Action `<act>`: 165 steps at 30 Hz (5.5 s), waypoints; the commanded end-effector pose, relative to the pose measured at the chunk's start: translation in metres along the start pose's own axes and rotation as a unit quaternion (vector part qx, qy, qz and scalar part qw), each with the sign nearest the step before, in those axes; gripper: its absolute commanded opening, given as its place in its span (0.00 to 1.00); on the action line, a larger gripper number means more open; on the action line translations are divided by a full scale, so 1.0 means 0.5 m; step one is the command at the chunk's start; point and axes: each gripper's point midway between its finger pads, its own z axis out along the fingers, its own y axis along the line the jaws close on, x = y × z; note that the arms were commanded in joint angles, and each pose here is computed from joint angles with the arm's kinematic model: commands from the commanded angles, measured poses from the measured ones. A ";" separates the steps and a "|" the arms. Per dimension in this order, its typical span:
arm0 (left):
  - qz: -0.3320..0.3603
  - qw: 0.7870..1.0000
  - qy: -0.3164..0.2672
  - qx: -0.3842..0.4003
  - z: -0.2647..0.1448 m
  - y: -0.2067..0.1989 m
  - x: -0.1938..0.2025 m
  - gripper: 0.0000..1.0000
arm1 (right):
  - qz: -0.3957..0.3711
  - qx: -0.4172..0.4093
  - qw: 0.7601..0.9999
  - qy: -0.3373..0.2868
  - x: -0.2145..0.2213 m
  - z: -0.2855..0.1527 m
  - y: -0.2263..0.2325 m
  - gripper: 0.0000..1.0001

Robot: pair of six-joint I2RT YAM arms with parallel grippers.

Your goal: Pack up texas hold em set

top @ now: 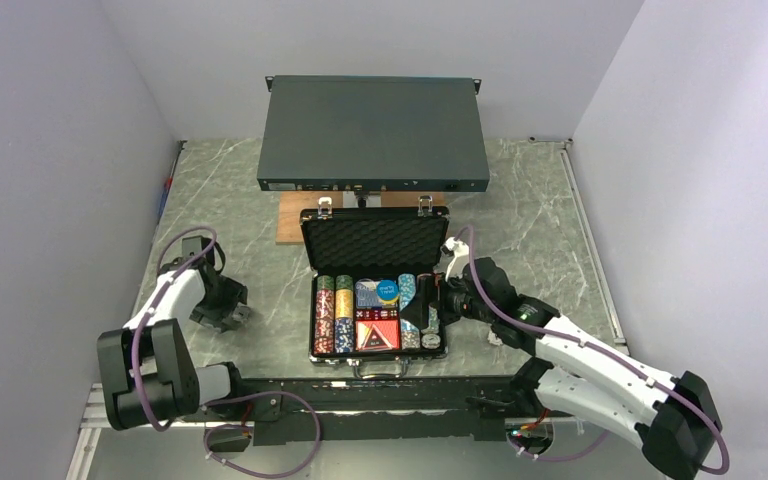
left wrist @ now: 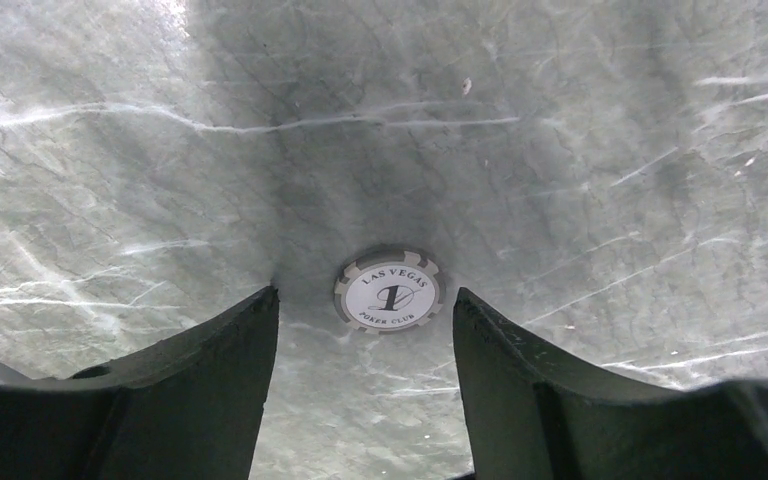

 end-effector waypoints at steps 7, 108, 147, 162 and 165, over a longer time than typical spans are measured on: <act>-0.009 0.999 0.021 -0.048 0.022 0.007 0.002 0.67 | 0.009 -0.030 0.999 -0.011 -0.019 0.017 0.022 1.00; 0.121 0.989 0.081 0.009 -0.108 -0.012 0.291 0.73 | 0.059 -0.056 0.994 -0.067 -0.009 0.041 0.094 0.81; 0.132 0.985 0.090 -0.059 -0.036 0.005 0.326 0.64 | 0.069 -0.062 0.993 -0.069 0.003 0.040 0.088 0.81; 0.177 0.982 0.028 -0.066 -0.019 0.003 0.281 0.44 | 0.070 -0.062 0.994 -0.061 0.006 0.049 0.091 0.81; 0.184 0.981 0.019 -0.060 -0.024 -0.001 0.273 0.37 | 0.070 -0.062 0.994 -0.059 0.005 0.051 0.092 0.81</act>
